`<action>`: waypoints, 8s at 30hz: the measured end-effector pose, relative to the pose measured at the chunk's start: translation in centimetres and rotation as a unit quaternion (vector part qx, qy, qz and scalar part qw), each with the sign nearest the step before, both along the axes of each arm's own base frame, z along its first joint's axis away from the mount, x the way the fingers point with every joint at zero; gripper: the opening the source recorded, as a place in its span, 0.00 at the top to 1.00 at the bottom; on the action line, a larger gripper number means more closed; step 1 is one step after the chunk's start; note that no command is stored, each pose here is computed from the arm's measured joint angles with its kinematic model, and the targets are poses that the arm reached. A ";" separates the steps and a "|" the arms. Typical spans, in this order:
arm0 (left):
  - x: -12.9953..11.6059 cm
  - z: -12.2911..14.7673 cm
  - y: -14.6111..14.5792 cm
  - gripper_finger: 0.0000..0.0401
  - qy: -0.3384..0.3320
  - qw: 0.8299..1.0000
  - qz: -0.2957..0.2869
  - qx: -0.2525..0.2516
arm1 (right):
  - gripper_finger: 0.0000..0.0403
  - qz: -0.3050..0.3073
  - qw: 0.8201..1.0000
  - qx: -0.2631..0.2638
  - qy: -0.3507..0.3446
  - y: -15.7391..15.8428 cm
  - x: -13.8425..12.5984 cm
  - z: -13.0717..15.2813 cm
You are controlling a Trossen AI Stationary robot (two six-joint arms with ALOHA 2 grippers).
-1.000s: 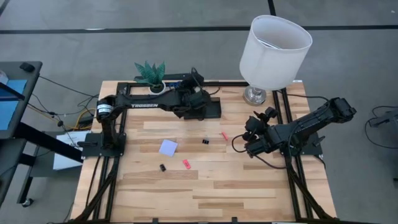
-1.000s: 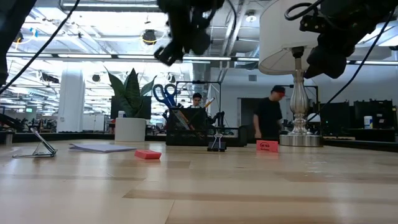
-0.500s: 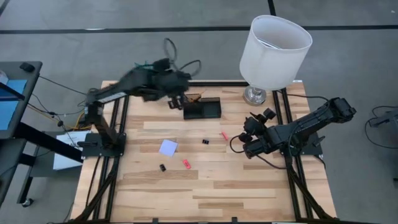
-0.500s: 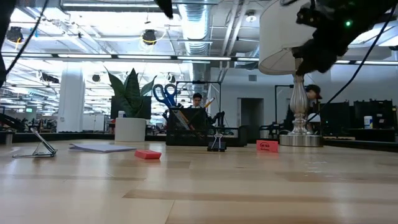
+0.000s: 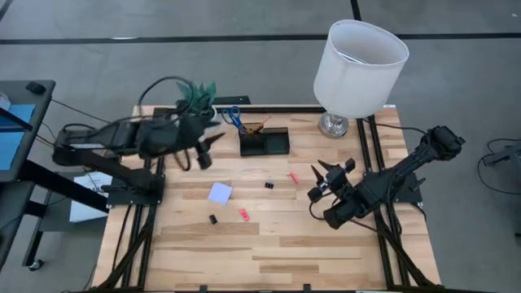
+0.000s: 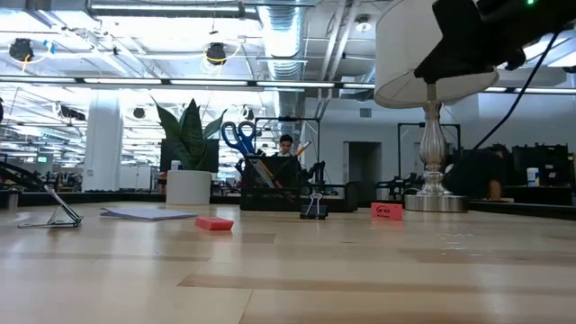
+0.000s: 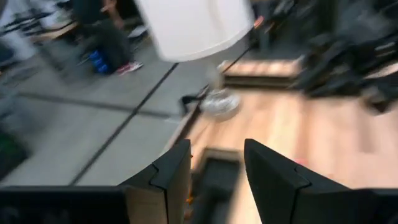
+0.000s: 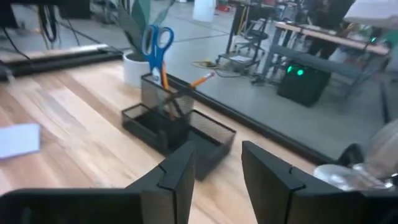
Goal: Pick and place office supplies into organizer
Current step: Put the top black binder clip into the desk organizer
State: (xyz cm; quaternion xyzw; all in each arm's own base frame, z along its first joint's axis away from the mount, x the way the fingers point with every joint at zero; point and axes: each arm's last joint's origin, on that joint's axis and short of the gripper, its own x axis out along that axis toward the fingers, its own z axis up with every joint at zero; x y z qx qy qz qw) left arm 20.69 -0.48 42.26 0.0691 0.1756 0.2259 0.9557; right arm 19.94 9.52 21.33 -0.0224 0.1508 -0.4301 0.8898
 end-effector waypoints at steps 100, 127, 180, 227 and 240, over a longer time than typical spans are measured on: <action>-10.9 -14.8 -0.9 0.65 -0.268 0.951 -0.150 -0.047 | 0.75 0.358 0.910 0.202 0.057 -9.8 11.3 -11.5; -10.9 -14.8 -0.9 0.65 -0.267 0.951 -0.150 -0.047 | 0.75 0.358 0.910 0.203 0.050 -9.9 11.4 -11.4; -10.9 -14.9 -0.9 0.65 -0.264 0.952 -0.150 -0.047 | 0.98 0.349 0.911 0.215 0.034 -10.5 13.1 -13.3; -10.9 -15.0 -0.9 0.65 -0.263 0.951 -0.149 -0.057 | 1.00 0.450 0.864 0.048 0.223 -20.4 19.8 -1.9; -10.9 -15.0 -0.9 0.65 -0.263 0.951 -0.149 -0.057 | 1.00 0.452 0.871 0.022 0.192 -20.9 20.2 -1.2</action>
